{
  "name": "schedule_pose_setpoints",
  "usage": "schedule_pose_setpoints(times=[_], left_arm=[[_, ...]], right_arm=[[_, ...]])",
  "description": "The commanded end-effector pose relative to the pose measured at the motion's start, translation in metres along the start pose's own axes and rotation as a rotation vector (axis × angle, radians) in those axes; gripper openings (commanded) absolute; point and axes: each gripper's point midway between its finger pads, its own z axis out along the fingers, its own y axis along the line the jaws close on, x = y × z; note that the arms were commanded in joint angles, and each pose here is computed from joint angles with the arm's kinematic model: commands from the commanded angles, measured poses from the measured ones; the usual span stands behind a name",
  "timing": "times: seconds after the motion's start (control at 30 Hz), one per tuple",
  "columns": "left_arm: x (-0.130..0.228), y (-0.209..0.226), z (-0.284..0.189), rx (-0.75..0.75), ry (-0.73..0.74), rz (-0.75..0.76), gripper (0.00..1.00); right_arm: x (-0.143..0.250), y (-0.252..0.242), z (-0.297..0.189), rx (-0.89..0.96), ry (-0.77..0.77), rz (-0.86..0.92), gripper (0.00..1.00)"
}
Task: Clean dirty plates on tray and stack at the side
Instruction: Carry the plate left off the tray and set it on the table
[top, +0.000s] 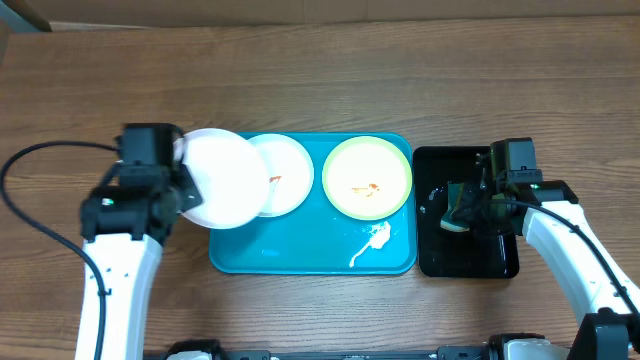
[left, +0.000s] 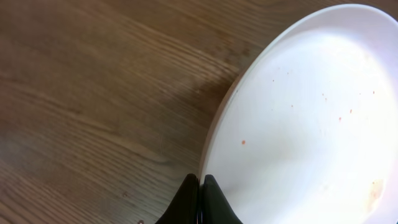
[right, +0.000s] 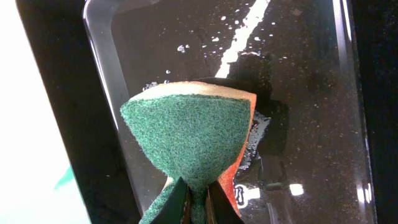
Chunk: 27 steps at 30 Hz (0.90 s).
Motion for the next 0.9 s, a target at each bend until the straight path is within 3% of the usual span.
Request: schedule_pose_setpoints(times=[0.0, 0.4, 0.73, 0.87], left_arm=[[-0.013, 0.016, 0.01, 0.023, 0.028, -0.136, 0.04], [-0.031, 0.079, 0.087, -0.031, 0.13, -0.389, 0.04], [-0.01, 0.115, 0.141, -0.103, 0.26, -0.481, 0.04], [0.005, 0.138, 0.147, -0.212, 0.307, -0.484, 0.04]], right_arm=[[-0.007, -0.001, -0.002, 0.018, -0.025, -0.011, 0.04], [-0.004, -0.001, -0.002, 0.022, -0.013, -0.012, 0.04], [-0.002, -0.002, -0.002, 0.024, -0.005, -0.011, 0.04], [-0.002, -0.002, -0.002, 0.024, -0.005, -0.011, 0.04]])
